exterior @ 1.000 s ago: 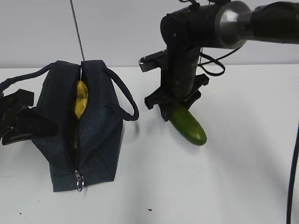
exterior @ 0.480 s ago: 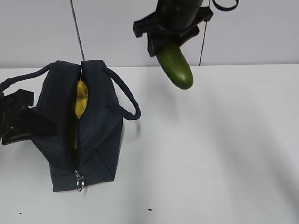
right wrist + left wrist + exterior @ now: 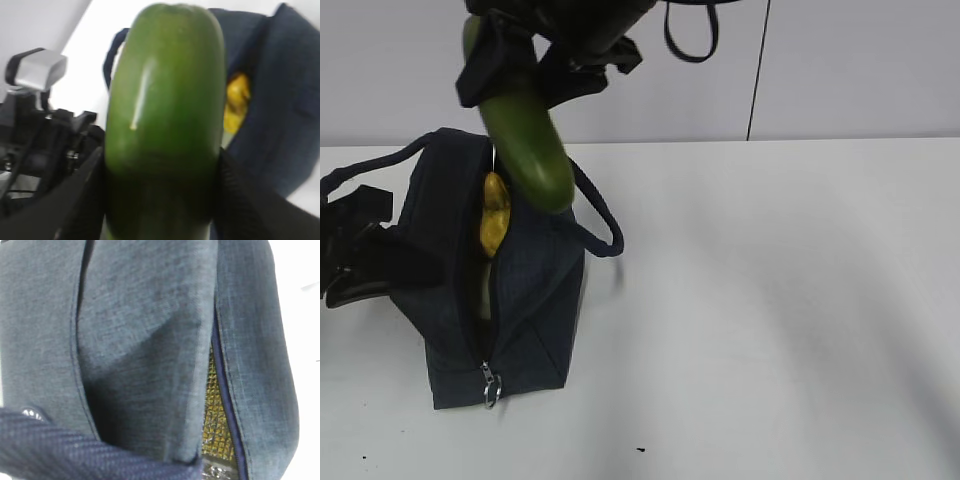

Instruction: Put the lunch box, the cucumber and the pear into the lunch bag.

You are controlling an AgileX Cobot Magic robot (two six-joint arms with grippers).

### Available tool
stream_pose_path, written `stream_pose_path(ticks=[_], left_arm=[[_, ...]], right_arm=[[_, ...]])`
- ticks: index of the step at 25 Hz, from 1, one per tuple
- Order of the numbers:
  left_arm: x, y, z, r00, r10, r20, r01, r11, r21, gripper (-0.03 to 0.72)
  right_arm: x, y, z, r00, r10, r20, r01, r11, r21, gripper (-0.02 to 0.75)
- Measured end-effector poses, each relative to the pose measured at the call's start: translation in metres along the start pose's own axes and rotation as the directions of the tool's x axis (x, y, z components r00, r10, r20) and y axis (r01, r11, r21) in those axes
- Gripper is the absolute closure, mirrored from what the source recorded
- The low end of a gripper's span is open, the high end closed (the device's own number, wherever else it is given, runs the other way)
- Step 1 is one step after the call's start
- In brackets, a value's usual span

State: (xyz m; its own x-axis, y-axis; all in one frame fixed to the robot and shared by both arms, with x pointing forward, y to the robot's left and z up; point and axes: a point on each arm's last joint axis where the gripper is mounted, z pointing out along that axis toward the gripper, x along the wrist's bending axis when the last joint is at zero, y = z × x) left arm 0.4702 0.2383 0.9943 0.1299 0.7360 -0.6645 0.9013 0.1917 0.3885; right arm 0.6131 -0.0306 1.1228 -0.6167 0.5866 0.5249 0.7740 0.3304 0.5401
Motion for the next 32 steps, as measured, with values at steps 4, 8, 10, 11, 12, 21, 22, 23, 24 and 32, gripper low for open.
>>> stream_pose_path(ticks=[4, 8, 10, 11, 12, 21, 22, 23, 24, 32], left_arm=[[0.000, 0.000, 0.000, 1.000, -0.006, 0.005, 0.006, 1.000, -0.004, 0.707], [-0.001, 0.001, 0.000, 1.000, -0.015, 0.008, 0.016, 1.000, -0.012, 0.707], [-0.001, 0.002, 0.000, 1.000, -0.024, 0.013, 0.024, 1.000, -0.017, 0.707], [-0.001, 0.002, 0.000, 0.999, -0.029, 0.016, 0.030, 0.999, -0.021, 0.707], [-0.001, 0.003, 0.000, 0.999, -0.035, 0.019, 0.036, 0.999, -0.026, 0.707], [-0.003, 0.006, 0.000, 0.996, -0.079, 0.044, 0.082, 0.994, -0.066, 0.707], [-0.003, 0.007, 0.000, 0.996, -0.081, 0.045, 0.084, 0.994, -0.069, 0.707], [-0.003, 0.007, 0.000, 0.996, -0.082, 0.045, 0.085, 0.994, -0.069, 0.707], [-0.003, 0.007, 0.000, 0.996, -0.081, 0.045, 0.084, 0.994, -0.070, 0.707], [-0.003, 0.007, 0.000, 0.996, -0.080, 0.044, 0.083, 0.994, -0.073, 0.707]], right_arm=[[-0.004, -0.001, 0.027, 0.992, 0.033, -0.119, -0.033, 0.999, 0.007, 0.311], [-0.021, -0.003, 0.052, 0.991, 0.069, -0.111, -0.067, 0.998, 0.014, 0.311], [-0.028, -0.003, 0.061, 0.991, 0.086, -0.104, -0.086, 0.996, 0.004, 0.311], [-0.033, -0.004, 0.066, 0.991, 0.094, -0.099, -0.095, 0.996, 0.002, 0.311], [-0.036, -0.004, 0.070, 0.990, 0.102, -0.094, -0.103, 0.995, -0.002, 0.311], [-0.057, -0.008, 0.091, 0.992, 0.122, -0.031, -0.123, 0.992, -0.011, 0.286], [-0.059, -0.009, 0.093, 0.993, 0.119, -0.022, -0.120, 0.993, -0.004, 0.277], [-0.061, -0.010, 0.095, 0.993, 0.117, -0.015, -0.117, 0.993, 0.004, 0.264], [-0.061, -0.011, 0.095, 0.993, 0.115, -0.012, -0.115, 0.993, 0.011, 0.248], [-0.059, -0.015, 0.095, 0.993, 0.118, -0.027, -0.116, 0.991, 0.063, 0.178]])
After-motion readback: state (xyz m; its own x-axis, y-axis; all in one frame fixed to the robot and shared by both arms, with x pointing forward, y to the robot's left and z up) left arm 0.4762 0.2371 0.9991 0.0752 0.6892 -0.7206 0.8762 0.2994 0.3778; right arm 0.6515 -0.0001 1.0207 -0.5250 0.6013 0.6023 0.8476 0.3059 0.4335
